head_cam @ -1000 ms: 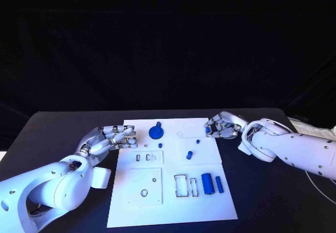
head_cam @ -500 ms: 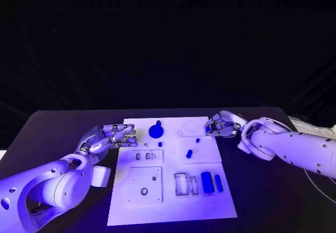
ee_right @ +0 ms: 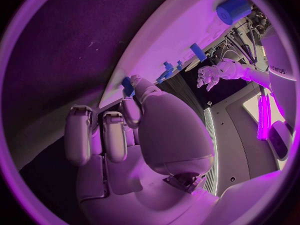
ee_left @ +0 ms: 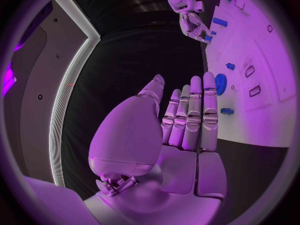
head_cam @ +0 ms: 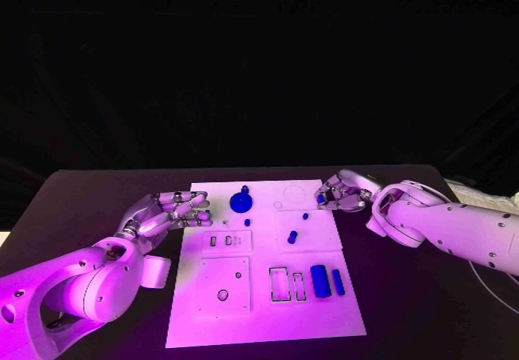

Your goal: Assemble the parts on the task board

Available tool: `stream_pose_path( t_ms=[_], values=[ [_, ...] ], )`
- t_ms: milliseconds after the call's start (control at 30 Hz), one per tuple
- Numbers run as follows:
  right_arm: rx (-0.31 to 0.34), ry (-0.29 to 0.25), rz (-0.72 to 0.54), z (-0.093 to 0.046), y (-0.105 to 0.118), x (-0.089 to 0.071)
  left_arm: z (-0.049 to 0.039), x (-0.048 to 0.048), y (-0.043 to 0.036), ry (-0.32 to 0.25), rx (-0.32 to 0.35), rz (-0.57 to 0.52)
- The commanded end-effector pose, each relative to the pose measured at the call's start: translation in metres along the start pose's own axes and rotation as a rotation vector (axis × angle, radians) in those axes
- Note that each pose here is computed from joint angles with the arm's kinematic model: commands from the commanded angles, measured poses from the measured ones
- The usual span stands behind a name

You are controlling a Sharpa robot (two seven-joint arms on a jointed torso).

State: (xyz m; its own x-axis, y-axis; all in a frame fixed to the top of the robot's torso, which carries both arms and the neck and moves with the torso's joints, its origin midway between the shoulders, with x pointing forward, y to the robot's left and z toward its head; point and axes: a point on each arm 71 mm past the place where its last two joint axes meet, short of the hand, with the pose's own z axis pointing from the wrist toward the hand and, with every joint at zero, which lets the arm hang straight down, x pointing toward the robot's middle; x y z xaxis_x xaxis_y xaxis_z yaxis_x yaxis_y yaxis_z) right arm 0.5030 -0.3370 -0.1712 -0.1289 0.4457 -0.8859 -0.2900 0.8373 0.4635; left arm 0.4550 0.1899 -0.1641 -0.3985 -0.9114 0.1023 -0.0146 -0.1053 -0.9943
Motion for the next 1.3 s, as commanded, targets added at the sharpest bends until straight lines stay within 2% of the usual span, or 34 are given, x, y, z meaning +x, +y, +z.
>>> stream_pose_path(
  t_ms=[33, 233, 400, 567, 733, 933, 1100, 1300],
  values=[
    [0.009, -0.035, 0.029, 0.000, 0.001, -0.003, 0.0003, 0.0021, -0.0008, 0.021, 0.006, -0.003],
    [0.036, -0.066, 0.052, 0.002, 0.012, -0.012, 0.0006, 0.0007, -0.0006, 0.019, 0.005, -0.003],
    [0.077, -0.042, 0.047, 0.006, 0.034, -0.017, 0.0016, -0.0019, 0.0001, 0.012, 0.004, 0.000],
    [0.068, -0.021, 0.020, 0.011, 0.064, -0.010, 0.0025, -0.0054, 0.0008, 0.001, 0.002, -0.003],
    [0.017, 0.001, -0.003, 0.019, 0.107, 0.011, 0.0034, -0.0072, 0.0014, -0.006, 0.000, -0.008],
    [-0.073, 0.032, -0.036, 0.025, 0.152, 0.044, 0.0043, -0.0070, 0.0013, -0.014, 0.006, -0.020],
    [-0.102, 0.059, -0.055, 0.028, 0.170, 0.071, 0.0047, -0.0058, 0.0013, -0.016, 0.006, -0.023],
    [-0.115, 0.099, -0.064, 0.029, 0.179, 0.098, 0.0043, -0.0058, 0.0012, -0.016, 0.005, -0.023]
  ],
)
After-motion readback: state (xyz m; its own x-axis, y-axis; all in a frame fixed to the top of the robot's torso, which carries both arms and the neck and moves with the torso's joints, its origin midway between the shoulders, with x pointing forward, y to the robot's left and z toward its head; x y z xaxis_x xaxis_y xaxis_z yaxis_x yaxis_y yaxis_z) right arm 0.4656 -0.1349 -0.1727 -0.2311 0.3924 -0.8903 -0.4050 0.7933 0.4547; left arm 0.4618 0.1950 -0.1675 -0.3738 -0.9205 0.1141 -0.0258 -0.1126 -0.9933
